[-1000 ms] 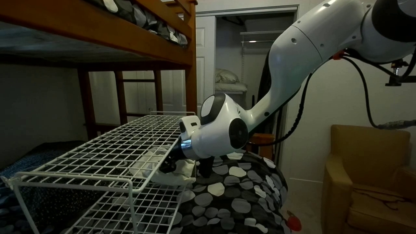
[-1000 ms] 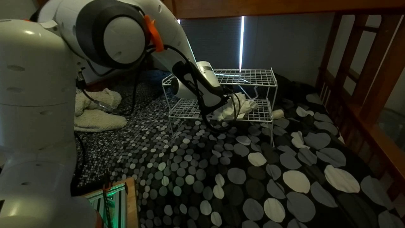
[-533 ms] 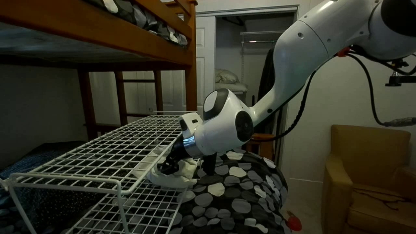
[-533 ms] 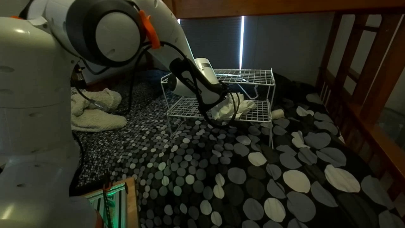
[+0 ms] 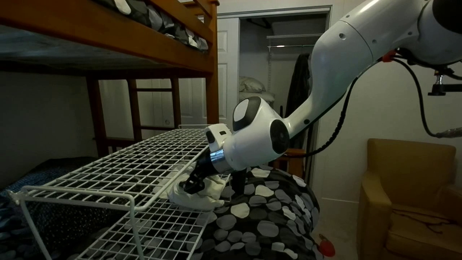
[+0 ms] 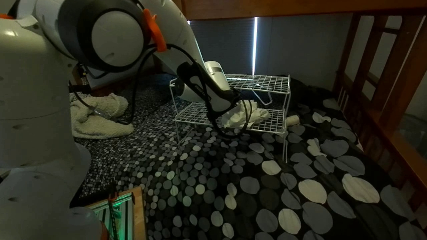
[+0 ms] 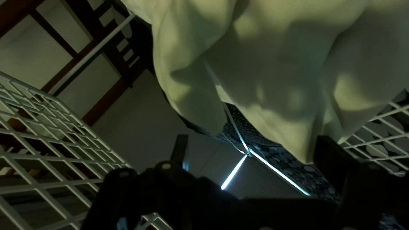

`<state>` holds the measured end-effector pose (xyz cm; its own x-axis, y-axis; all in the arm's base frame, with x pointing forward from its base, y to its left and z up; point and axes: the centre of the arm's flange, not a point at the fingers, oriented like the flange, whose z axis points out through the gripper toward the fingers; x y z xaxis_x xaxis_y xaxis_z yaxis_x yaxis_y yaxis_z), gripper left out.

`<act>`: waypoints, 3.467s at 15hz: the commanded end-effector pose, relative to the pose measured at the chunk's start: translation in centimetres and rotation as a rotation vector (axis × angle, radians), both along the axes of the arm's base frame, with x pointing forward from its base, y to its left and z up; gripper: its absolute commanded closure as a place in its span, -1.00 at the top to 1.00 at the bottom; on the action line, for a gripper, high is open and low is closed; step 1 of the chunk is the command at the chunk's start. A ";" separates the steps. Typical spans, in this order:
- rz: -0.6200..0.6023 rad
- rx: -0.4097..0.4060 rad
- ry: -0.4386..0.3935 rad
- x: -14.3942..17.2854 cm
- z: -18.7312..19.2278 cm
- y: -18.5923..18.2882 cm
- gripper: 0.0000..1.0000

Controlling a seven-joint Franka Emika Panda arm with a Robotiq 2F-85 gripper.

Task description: Fold the sheet on the bed then put it on the bottom shelf

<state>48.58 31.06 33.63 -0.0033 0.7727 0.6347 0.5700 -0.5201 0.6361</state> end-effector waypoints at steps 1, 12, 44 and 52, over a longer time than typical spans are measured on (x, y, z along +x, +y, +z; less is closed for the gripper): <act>-0.077 0.101 -0.073 -1.0 0.2 -2.7 1.00; -0.165 0.193 -0.142 -0.2 -1.8 1.3 1.00; 0.311 0.055 0.555 -2.6 -2.7 -8.5 1.00; 0.243 0.021 0.534 -5.1 0.0 -9.2 1.00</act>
<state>45.70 22.46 31.97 0.1193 0.7639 0.6342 0.9333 -0.3042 0.1909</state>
